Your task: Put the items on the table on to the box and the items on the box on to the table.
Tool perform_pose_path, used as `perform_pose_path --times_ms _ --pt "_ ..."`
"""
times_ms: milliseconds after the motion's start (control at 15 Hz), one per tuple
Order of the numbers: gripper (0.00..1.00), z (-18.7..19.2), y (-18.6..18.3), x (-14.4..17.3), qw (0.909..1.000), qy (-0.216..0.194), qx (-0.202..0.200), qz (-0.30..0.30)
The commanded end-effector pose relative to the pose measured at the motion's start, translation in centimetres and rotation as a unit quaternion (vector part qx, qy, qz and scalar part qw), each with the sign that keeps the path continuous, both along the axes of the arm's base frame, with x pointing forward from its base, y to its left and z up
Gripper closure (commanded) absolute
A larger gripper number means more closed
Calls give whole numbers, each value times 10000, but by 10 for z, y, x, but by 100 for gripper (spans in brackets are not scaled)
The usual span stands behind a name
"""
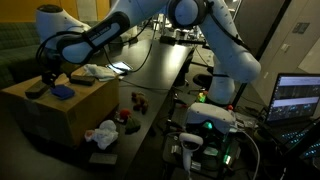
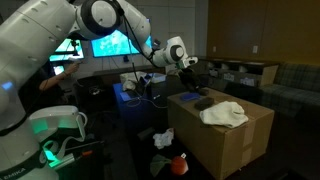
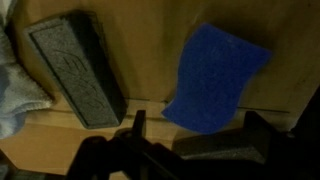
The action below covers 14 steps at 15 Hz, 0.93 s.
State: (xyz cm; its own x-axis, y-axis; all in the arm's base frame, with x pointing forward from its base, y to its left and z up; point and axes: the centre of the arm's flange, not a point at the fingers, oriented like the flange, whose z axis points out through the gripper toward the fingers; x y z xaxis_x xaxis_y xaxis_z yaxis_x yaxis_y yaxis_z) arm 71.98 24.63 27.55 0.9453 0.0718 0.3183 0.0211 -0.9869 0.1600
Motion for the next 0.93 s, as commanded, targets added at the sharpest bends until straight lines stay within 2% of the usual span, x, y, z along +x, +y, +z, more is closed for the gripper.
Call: perform_pose_path --times_ms 0,867 --pt "0 -8 -4 -3 9996 39 271 26" --pt "0 -43 -9 -5 9975 342 619 34"
